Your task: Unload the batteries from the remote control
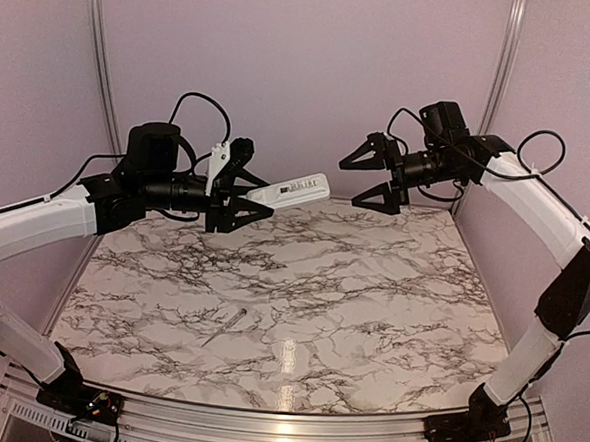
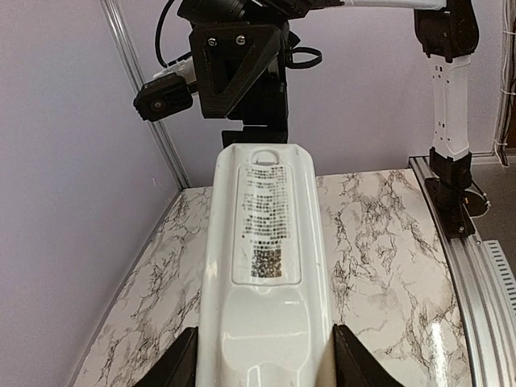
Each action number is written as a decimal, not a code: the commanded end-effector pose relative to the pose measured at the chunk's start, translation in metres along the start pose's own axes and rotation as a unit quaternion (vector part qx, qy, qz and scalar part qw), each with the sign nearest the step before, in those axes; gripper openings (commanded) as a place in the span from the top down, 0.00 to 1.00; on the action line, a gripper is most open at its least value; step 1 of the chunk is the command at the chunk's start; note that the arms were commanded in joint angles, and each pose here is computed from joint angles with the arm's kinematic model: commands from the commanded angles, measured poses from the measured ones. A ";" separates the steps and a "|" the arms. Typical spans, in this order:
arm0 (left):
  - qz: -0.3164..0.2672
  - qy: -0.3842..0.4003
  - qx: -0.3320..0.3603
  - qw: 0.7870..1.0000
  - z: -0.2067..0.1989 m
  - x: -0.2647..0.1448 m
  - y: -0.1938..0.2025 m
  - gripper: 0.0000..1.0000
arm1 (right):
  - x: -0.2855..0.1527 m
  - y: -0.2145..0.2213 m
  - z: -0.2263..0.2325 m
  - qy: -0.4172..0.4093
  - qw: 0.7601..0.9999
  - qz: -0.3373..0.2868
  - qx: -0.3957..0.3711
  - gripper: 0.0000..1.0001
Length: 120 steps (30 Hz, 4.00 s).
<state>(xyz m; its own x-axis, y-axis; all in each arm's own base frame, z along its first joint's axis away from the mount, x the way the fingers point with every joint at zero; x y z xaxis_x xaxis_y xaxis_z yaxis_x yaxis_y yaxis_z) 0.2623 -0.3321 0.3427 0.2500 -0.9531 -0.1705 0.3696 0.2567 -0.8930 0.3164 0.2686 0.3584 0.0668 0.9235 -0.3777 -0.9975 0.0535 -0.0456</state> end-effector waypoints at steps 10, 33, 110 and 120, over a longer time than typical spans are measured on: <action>-0.010 0.062 0.018 0.998 -0.023 0.011 0.007 1.00 | 0.052 0.043 0.029 -0.027 0.996 0.074 -0.044 0.19; -0.028 0.034 -0.017 0.999 -0.021 0.021 0.003 1.00 | 0.054 0.057 0.031 -0.033 0.995 0.077 -0.057 0.52; -0.021 0.123 -0.536 0.835 -0.024 -0.028 -0.030 0.17 | 0.030 0.093 0.068 -0.202 0.946 0.045 -0.250 1.00; -0.058 0.146 -0.544 0.825 -0.015 -0.017 -0.044 0.32 | 0.039 0.084 0.067 -0.205 0.942 0.042 -0.261 1.00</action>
<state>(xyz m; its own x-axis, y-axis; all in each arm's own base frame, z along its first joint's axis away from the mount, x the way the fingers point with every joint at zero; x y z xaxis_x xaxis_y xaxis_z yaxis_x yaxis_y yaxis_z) 0.2298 -0.3242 0.3603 0.0238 -0.9974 -0.0683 -0.7089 0.0313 -0.7046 0.2381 0.3329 0.3767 -0.1125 0.9911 -0.0708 -0.8903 -0.1322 -0.4358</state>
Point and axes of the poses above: each gripper's point midway between its finger pads, its own x axis out along the fingers, its own z axis along the line the jaws close on, y = z × x, the point moved 3 cm from there along -x, back along the fingers, and after that the axes turned 11 degrees about x, right-handed, at the moved point
